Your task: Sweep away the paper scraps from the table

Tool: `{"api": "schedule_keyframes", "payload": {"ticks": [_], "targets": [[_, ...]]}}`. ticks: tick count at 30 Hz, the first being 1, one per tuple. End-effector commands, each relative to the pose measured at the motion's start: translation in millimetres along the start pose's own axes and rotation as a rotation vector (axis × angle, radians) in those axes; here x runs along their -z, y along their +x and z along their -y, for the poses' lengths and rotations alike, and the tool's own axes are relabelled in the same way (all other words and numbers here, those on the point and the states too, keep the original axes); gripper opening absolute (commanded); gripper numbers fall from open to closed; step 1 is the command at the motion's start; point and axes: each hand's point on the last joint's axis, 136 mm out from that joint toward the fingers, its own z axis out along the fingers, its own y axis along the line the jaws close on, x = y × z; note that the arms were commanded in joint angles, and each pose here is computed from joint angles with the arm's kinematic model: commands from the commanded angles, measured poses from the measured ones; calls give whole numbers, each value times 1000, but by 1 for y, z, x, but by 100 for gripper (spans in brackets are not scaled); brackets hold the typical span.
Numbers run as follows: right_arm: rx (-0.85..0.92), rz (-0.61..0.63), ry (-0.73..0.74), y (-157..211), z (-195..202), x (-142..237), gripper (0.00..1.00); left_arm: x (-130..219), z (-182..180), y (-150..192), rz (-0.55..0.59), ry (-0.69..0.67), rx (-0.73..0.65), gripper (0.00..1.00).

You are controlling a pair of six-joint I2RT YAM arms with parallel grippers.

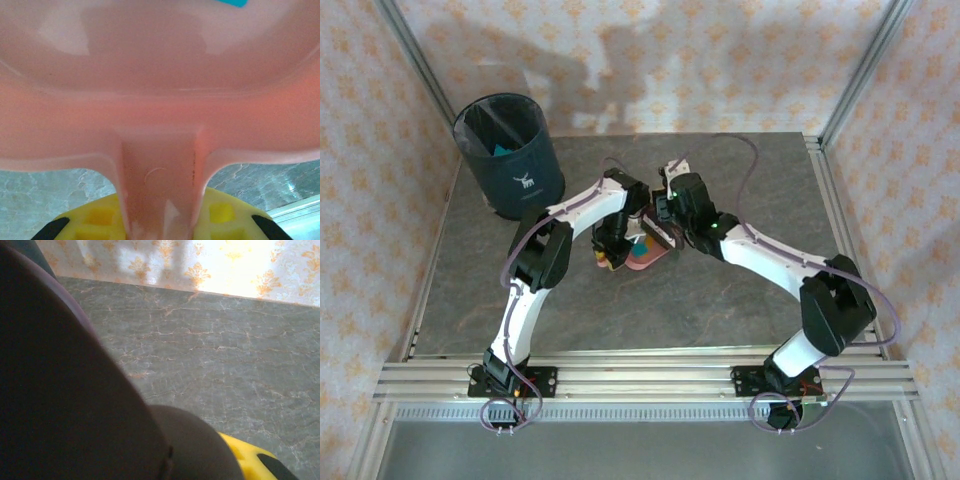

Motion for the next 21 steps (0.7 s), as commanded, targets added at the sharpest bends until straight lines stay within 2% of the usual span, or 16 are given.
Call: {"api": "schedule_keyframes", "payload": {"ticks": [1,12,17,21], "targets": [[-38,9,34,-1,8,17,0,8,11,10,14,3,-26,0],[-124,141,281,-8,56,35,0,6,26,15,22,11,-69,0],[-109,131,291,-5,56,26,0,5,30,15,21,15,-80,0],[-88,89,220,-1,41,14,0,2,30,17,14,13,-75,0]]}}
